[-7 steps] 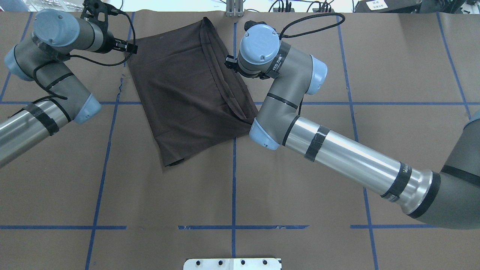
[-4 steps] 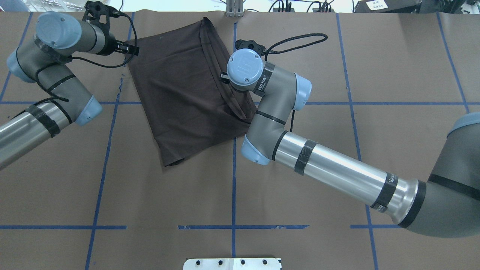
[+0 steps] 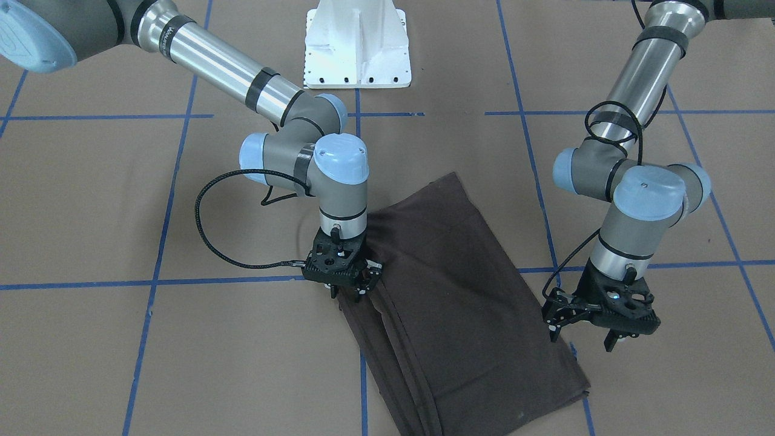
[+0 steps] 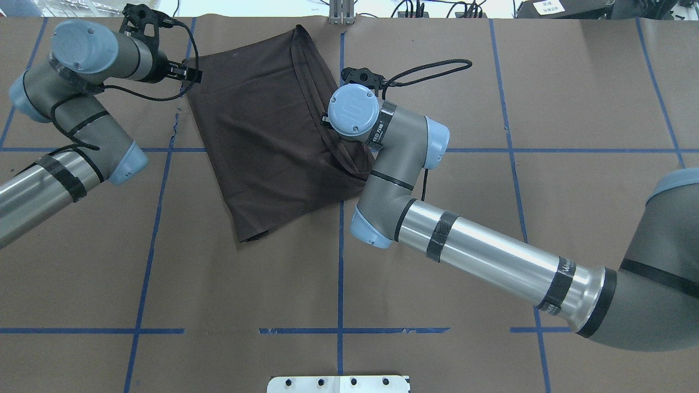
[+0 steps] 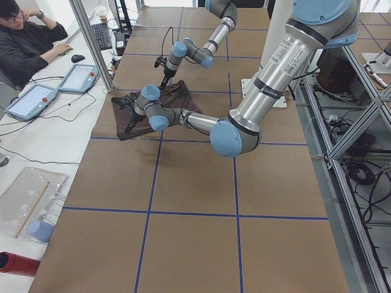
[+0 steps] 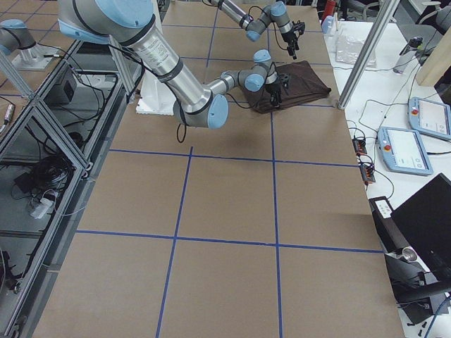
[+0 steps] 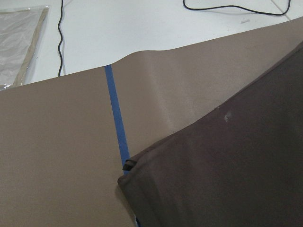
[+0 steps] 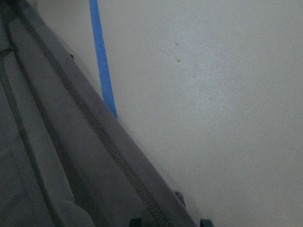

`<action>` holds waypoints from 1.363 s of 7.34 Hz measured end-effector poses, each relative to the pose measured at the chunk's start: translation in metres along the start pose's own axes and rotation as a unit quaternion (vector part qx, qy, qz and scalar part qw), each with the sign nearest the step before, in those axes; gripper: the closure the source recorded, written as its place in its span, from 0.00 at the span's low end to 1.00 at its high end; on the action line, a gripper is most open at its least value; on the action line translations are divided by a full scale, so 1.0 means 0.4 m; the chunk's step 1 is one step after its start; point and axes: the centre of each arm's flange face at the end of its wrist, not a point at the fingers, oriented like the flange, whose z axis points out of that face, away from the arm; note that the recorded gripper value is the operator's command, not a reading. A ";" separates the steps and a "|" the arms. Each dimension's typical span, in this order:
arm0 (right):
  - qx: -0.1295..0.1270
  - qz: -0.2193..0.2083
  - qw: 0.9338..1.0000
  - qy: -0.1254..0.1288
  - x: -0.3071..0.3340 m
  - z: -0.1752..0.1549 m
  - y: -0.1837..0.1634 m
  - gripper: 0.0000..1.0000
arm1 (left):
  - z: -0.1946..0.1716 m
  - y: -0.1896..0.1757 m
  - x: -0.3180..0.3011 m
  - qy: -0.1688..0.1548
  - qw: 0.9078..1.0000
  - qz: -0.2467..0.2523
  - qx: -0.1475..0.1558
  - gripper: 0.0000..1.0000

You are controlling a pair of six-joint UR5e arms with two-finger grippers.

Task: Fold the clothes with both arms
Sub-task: 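Grasp the shirt's far corner with the right gripper while the left holds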

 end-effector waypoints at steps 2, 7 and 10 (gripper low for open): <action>0.001 -0.001 1.000 0.002 0.000 0.003 0.002 0.90 | -0.001 0.002 -0.002 0.000 1.000 -0.002 0.000 0.00; 0.006 0.004 1.000 0.003 -0.003 0.004 -0.004 1.00 | -0.001 0.004 -0.003 0.000 1.000 -0.003 0.000 0.00; 0.005 0.011 1.000 -0.023 -0.015 -0.069 0.001 1.00 | -0.005 0.002 0.001 0.002 1.000 -0.002 0.001 0.00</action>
